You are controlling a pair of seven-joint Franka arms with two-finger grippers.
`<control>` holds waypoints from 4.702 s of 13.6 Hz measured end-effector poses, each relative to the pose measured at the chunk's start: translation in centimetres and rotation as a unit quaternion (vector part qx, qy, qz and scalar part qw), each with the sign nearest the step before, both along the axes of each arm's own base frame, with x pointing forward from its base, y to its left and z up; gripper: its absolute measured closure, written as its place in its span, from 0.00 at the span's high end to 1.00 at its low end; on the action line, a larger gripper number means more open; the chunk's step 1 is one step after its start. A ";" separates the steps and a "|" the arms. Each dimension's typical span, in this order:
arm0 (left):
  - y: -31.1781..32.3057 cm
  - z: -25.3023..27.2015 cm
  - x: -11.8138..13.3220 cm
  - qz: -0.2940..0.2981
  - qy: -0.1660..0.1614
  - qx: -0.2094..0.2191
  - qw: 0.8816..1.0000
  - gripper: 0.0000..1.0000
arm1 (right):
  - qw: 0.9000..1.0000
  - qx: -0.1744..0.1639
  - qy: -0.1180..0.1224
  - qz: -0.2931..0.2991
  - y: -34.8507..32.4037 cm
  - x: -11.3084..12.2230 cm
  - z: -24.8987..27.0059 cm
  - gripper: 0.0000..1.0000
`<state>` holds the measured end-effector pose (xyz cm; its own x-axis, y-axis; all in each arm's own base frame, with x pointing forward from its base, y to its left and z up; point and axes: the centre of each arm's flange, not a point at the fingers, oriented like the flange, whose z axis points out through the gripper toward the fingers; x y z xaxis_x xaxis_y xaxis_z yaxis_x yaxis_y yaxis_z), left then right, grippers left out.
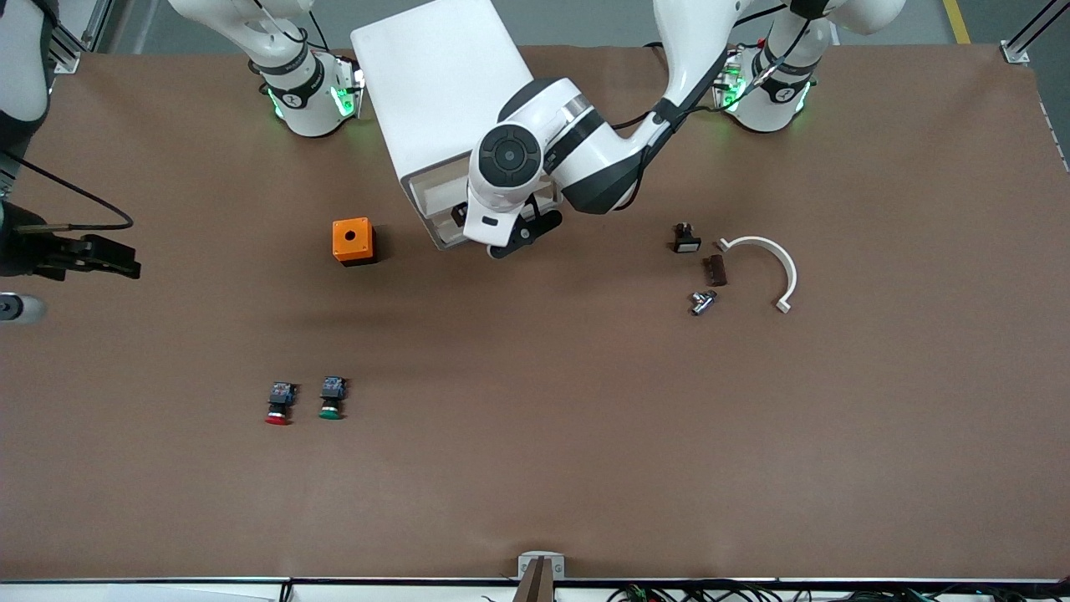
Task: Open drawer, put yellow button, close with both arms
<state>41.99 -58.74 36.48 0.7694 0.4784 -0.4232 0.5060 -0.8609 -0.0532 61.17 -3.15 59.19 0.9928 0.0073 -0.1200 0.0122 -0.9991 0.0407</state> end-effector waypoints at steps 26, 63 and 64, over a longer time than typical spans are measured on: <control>17.1 20.6 12.1 0.070 -0.099 -0.112 0.986 1.00 | 0.998 0.015 -0.057 -0.001 -1.4 -9.3 5.4 1.00; 57.8 26.4 12.7 -0.183 -0.209 0.001 0.961 1.00 | 0.998 0.021 -0.061 -0.018 -3.0 -9.7 5.1 1.00; 57.7 26.3 13.2 -0.184 -0.210 0.000 0.960 1.00 | 0.998 0.021 -0.061 -0.018 -3.0 -9.7 5.2 1.00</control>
<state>55.22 -1.06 62.77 0.9892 0.1411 -0.0390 0.1441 -0.9855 0.0898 51.45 -6.11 64.34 0.9997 -0.0260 0.0021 -0.0260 -0.9997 -0.0014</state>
